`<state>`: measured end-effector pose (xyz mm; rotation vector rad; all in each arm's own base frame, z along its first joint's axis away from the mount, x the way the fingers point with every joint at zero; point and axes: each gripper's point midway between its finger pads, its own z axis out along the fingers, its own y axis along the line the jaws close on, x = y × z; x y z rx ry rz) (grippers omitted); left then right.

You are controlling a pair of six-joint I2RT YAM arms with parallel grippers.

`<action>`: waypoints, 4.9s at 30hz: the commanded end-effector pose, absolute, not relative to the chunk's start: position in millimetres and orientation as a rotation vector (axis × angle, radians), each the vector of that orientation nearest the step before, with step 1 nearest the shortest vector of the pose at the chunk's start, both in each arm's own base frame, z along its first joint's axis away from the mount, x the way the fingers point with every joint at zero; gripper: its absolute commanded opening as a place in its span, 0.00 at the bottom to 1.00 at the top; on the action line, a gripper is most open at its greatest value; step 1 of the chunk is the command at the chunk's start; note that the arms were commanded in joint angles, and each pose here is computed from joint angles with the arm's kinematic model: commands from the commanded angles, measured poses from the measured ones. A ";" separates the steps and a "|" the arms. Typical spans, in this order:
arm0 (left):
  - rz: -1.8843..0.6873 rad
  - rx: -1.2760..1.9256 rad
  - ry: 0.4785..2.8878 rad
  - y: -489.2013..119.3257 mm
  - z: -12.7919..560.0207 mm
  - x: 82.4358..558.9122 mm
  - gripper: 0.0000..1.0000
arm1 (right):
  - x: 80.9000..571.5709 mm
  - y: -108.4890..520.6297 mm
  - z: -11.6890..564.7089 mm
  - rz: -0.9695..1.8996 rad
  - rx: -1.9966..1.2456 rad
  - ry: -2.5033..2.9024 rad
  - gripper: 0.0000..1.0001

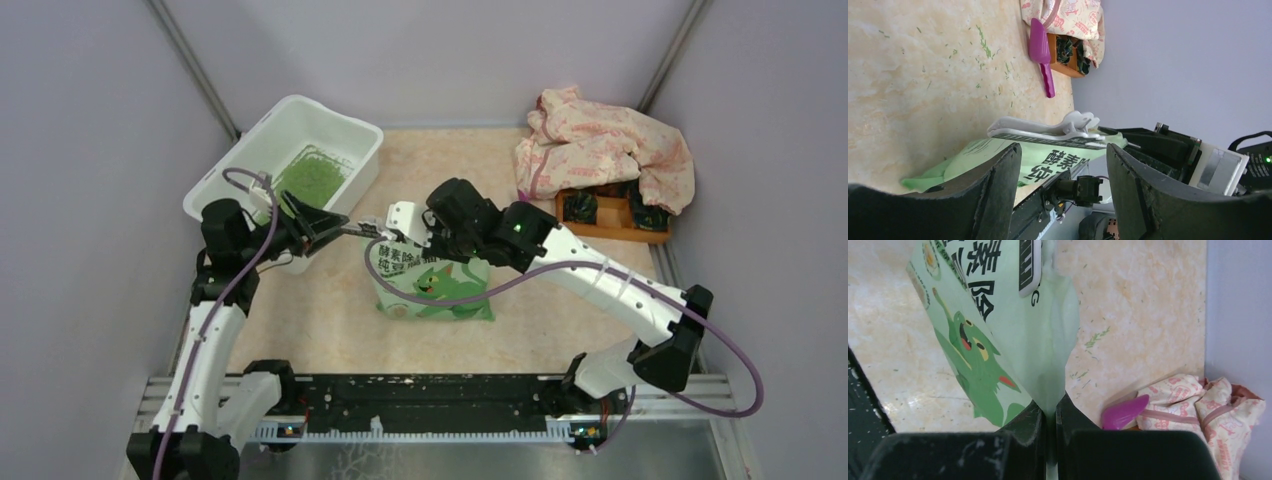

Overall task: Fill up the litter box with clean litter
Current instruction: Place the cat litter bag at the center of the board, then adjust the cat litter bag at the center of the board.

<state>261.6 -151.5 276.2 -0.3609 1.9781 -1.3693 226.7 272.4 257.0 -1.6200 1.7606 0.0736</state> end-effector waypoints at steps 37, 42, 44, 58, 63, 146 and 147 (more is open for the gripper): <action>-1.398 -0.632 1.974 -134.1 208.3 236.9 0.66 | 243.8 243.9 367.5 0.023 -1.093 1.377 0.00; -1.387 -0.652 1.980 -132.6 202.5 238.3 0.66 | 216.9 236.3 304.6 0.133 -1.201 1.561 0.00; -1.388 -0.659 1.976 -132.5 200.7 239.1 0.65 | 214.9 232.2 289.8 0.129 -1.208 1.604 0.00; -1.402 -0.671 1.973 -133.2 194.6 236.3 0.65 | 194.9 233.8 284.9 0.262 -1.308 1.702 0.44; -1.415 -0.662 1.980 -134.7 193.0 237.4 0.64 | 186.0 234.4 299.4 0.303 -1.346 1.690 0.48; -1.462 -0.635 2.042 -141.1 181.0 230.8 0.64 | 283.1 323.0 70.5 0.426 -1.175 2.344 0.49; -1.460 -0.635 2.042 -140.9 180.8 231.0 0.64 | 290.5 326.8 76.0 0.427 -1.167 2.318 0.49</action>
